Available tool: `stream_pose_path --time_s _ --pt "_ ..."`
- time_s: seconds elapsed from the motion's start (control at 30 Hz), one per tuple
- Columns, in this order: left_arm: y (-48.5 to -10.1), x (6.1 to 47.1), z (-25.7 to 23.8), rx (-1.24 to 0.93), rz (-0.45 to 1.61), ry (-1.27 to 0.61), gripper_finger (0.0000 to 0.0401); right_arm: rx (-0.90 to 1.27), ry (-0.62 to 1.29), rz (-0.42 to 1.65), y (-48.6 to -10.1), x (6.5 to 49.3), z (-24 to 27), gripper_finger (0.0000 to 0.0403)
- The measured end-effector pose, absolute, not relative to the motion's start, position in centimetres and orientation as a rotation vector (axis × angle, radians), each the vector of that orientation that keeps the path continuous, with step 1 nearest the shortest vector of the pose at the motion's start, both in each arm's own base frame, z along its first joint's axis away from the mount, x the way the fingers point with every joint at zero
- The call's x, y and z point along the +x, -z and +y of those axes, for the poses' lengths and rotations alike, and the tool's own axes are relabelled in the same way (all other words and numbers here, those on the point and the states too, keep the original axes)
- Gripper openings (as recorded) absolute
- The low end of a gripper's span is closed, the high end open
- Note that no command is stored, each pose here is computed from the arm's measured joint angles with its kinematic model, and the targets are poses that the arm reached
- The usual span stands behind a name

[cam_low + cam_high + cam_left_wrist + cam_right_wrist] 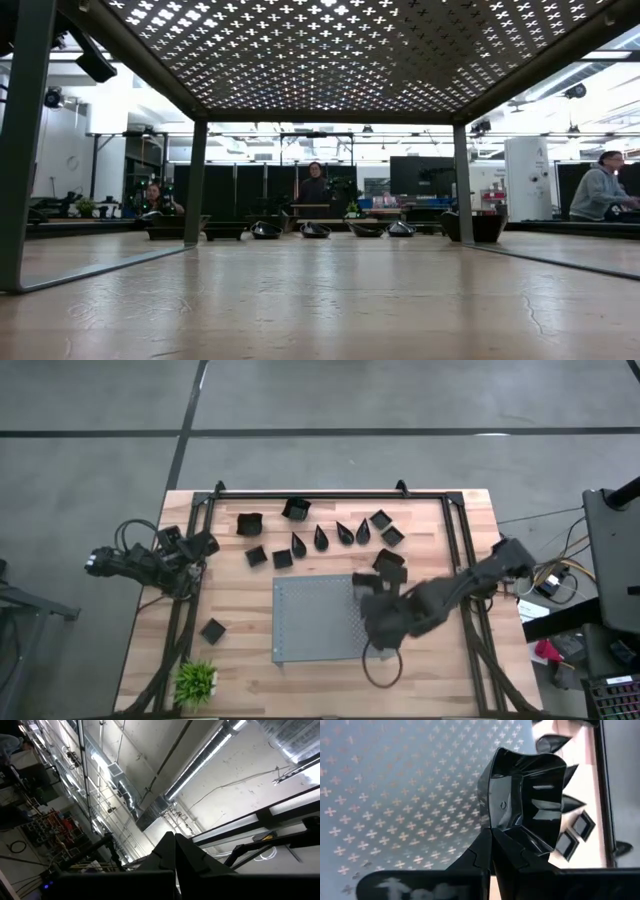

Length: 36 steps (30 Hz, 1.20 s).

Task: Pick & Place Mini shaped plates
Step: Put the distorted square plate on the shelf

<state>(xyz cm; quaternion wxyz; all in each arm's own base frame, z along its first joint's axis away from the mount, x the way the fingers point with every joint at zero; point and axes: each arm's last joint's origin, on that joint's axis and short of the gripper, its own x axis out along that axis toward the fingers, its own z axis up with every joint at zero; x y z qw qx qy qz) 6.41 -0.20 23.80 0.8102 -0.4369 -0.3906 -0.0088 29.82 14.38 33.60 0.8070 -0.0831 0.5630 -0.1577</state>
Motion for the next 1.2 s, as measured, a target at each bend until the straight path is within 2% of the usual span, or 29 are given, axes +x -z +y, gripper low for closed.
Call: stream_pose_path --time_s 0.17,0.43,0.97,1.07,1.2 --pt "-23.8 6.4 -0.2 -0.937 -0.832 0.029 0.0 -0.179 0.376 1.231 -33.4 30.6 16.6 0.0008" --pt "-23.7 6.5 -0.3 -0.942 -0.817 0.051 0.0 -0.277 0.299 1.231 -32.3 32.0 19.8 0.0008" --pt "-23.7 6.6 -0.4 -0.96 -0.809 0.077 0.0 -0.267 0.288 1.259 -31.7 32.0 20.2 0.0009" --pt "-23.7 6.6 -0.4 -0.96 -0.808 0.078 0.0 -0.257 0.296 1.257 -31.7 32.0 20.2 0.0019" --pt "-23.7 6.6 -0.4 -0.96 -0.808 0.078 0.0 -0.242 0.305 1.255 -31.7 32.0 20.2 0.0052"
